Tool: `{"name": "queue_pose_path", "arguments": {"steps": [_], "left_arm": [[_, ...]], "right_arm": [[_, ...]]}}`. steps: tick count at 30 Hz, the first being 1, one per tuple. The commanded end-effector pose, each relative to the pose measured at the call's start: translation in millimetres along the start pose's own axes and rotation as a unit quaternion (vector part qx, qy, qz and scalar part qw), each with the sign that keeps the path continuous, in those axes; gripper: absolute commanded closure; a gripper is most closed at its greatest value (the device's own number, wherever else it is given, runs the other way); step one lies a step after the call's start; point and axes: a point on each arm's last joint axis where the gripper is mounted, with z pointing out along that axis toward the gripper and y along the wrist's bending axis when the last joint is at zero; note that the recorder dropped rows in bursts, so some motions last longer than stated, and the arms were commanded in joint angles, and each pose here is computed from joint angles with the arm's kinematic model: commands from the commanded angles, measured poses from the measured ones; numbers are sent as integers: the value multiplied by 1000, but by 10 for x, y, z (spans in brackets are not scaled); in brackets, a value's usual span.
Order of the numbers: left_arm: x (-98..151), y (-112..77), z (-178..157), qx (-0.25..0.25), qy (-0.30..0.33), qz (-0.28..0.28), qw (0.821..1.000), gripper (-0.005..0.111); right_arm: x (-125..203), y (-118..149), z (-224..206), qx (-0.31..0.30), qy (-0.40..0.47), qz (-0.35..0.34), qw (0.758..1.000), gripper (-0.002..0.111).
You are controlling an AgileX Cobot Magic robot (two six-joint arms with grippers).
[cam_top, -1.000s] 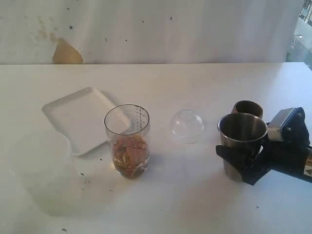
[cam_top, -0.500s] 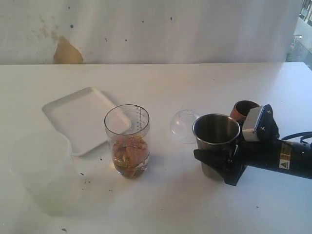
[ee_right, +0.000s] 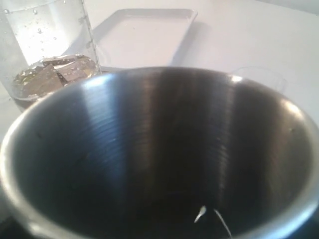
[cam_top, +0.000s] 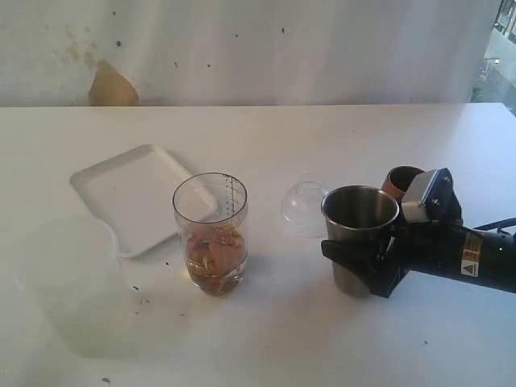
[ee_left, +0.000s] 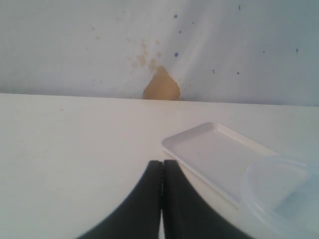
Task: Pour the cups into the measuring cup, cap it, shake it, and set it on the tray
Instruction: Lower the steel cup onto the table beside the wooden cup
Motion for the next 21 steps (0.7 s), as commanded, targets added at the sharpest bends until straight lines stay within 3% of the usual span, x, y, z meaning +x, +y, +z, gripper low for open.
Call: {"name": "queue_pose_path", "arguments": {"steps": [1,4,9,12,16,21], "left_arm": [[3,2,-1,-1,-4,-4,1000,106],[3,2,-1,-1,-4,-4,1000,106],[3,2,-1,-1,-4,-4,1000,106],[3,2,-1,-1,-4,-4,1000,106],[3,2,-1,-1,-4,-4,1000,106],[3,2,-1,-1,-4,-4,1000,106]], "right_arm": [[68,-1,-4,3,33,9,999,106],[68,-1,-4,3,33,9,999,95],[62,3,-6,0,33,-4,999,62],[49,1,-8,3,31,-7,999,49],[70,-8,-10,7,43,-8,999,41],[76,-14,-11,10,46,-7,999,39]]}}
